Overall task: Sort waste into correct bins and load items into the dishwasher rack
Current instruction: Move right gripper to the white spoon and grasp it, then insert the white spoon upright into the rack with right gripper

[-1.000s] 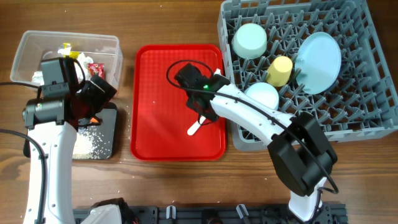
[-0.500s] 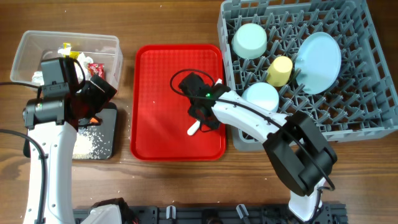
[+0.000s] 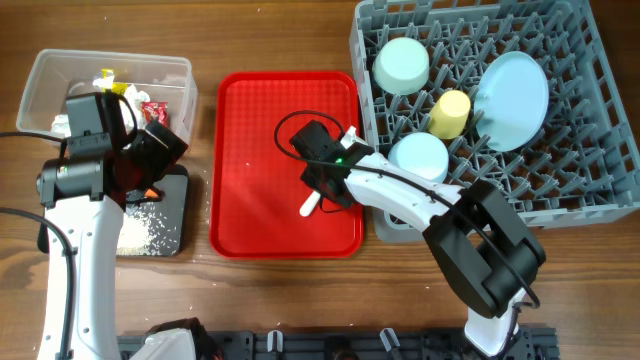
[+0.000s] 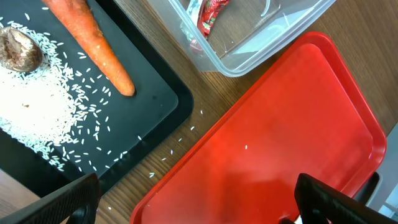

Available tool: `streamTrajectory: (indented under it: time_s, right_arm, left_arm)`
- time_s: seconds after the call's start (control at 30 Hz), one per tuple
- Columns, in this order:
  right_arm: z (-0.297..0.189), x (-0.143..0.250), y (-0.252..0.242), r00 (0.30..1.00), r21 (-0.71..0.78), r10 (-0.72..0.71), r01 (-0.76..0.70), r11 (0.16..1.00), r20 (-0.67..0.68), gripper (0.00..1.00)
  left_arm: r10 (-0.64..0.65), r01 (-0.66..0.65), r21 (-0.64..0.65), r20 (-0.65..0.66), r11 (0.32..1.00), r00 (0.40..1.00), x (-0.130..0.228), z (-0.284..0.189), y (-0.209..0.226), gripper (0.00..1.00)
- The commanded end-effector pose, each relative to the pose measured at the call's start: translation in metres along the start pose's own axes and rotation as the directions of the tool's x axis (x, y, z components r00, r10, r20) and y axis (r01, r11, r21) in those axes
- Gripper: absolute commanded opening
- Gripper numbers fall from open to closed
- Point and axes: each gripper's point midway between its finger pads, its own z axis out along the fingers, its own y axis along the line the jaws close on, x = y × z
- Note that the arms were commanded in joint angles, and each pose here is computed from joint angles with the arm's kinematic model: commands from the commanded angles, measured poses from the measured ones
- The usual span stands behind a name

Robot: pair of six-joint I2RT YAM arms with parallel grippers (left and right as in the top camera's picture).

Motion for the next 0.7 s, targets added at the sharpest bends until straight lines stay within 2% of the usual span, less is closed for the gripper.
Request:
streamTrajectory:
  time_s: [0.0, 0.07, 0.23, 0.27, 0.43, 0.57, 0.67]
  right_arm:
    - [0.018, 0.013, -0.017, 0.997, 0.042, -0.058, 0.060, 0.997, -0.044, 0.14]
    - [0.017, 0.013, -0.012, 0.994, 0.020, -0.095, 0.096, 0.995, -0.049, 0.10]
    - [0.017, 0.014, -0.010, 0.992, 0.010, -0.115, 0.115, 0.993, -0.058, 0.09]
    - [0.015, 0.014, -0.006, 0.987, -0.003, -0.151, 0.151, 0.989, -0.058, 0.05]
    - [-0.024, -0.003, 0.040, 0.934, -0.131, -0.357, 0.357, 0.925, 0.022, 0.04]
    - [-0.075, -0.017, 0.068, 0.846, -0.204, -0.513, 0.533, 0.821, 0.147, 0.04]
    - [-0.123, -0.032, 0.078, 0.702, -0.203, -0.651, 0.709, 0.675, 0.287, 0.04]
  left_arm:
    - [-0.002, 0.002, 0.003, 0.028, 1.000, 1.000, -0.006, -0.006, 0.000, 1.00]
    - [-0.002, 0.002, 0.003, 0.028, 1.000, 1.000, -0.006, -0.006, 0.000, 1.00]
    - [-0.002, 0.002, 0.003, 0.028, 1.000, 1.000, -0.006, -0.006, 0.000, 1.00]
    - [-0.002, 0.002, 0.003, 0.028, 1.000, 1.000, -0.006, -0.006, 0.000, 1.00]
    - [-0.002, 0.002, 0.003, 0.028, 1.000, 1.000, -0.006, -0.006, 0.000, 1.00]
    - [-0.002, 0.002, 0.003, 0.028, 1.000, 1.000, -0.006, -0.006, 0.000, 1.00]
    - [-0.002, 0.002, 0.003, 0.028, 1.000, 1.000, -0.006, -0.006, 0.000, 1.00]
